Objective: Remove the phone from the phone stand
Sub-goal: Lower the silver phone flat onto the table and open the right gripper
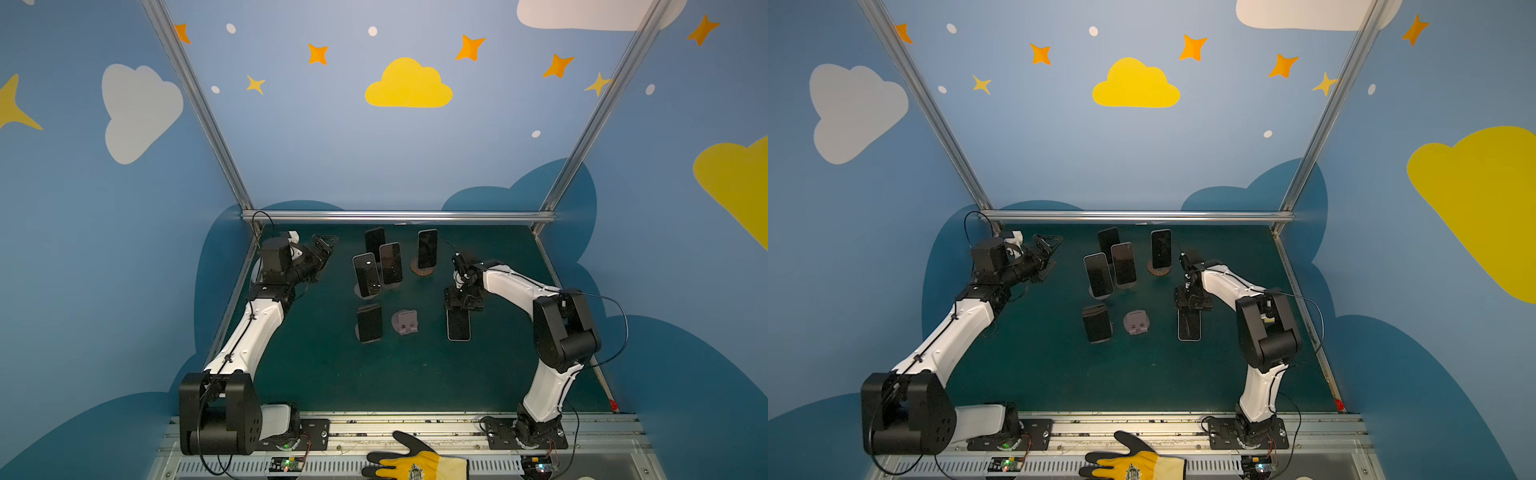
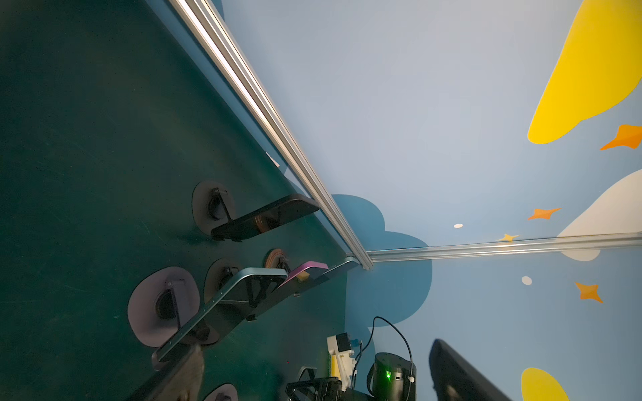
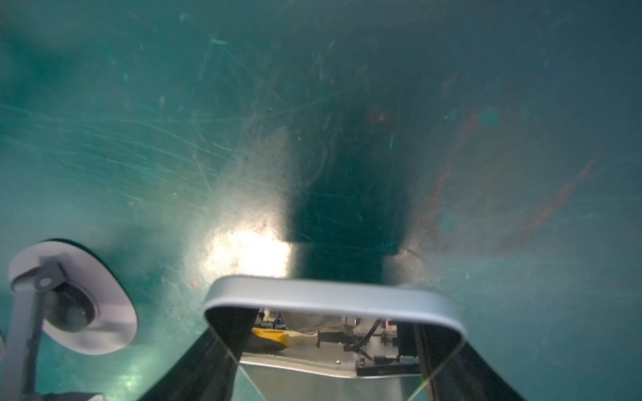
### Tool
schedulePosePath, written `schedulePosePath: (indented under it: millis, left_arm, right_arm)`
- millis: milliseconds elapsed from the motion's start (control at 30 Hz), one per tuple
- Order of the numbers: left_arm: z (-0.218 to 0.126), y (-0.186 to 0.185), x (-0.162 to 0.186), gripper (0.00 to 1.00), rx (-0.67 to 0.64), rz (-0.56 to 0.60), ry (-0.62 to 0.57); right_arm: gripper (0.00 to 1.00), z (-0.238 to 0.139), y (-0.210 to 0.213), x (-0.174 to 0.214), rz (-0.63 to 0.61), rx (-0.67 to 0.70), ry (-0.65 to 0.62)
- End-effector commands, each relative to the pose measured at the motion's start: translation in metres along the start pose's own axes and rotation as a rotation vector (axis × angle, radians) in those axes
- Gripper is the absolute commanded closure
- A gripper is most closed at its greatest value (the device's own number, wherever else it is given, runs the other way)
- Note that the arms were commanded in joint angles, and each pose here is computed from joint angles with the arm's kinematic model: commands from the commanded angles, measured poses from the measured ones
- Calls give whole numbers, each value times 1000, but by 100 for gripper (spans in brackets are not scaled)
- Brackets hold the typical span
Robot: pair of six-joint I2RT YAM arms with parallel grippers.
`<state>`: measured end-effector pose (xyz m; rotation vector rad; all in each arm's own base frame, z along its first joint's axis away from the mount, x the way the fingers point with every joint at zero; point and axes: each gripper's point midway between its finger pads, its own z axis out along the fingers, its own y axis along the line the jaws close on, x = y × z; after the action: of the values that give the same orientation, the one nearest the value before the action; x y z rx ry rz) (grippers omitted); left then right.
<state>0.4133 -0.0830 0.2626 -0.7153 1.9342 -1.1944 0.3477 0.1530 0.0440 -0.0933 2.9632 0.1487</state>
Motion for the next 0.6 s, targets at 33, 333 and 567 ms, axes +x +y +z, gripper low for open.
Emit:
schedulePosePath:
  millis: [33, 333, 567]
  left_arm:
    - [-4, -12, -6, 0, 40, 28, -16]
    - [-2, -8, -6, 0, 27, 31, -16]
    - [-1, -7, -6, 0, 23, 27, -13]
  right_arm:
    - [34, 6, -6, 5, -15, 38, 32]
    - [32, 18, -7, -3, 4, 79, 43]
    - [29, 30, -8, -3, 10, 96, 66]
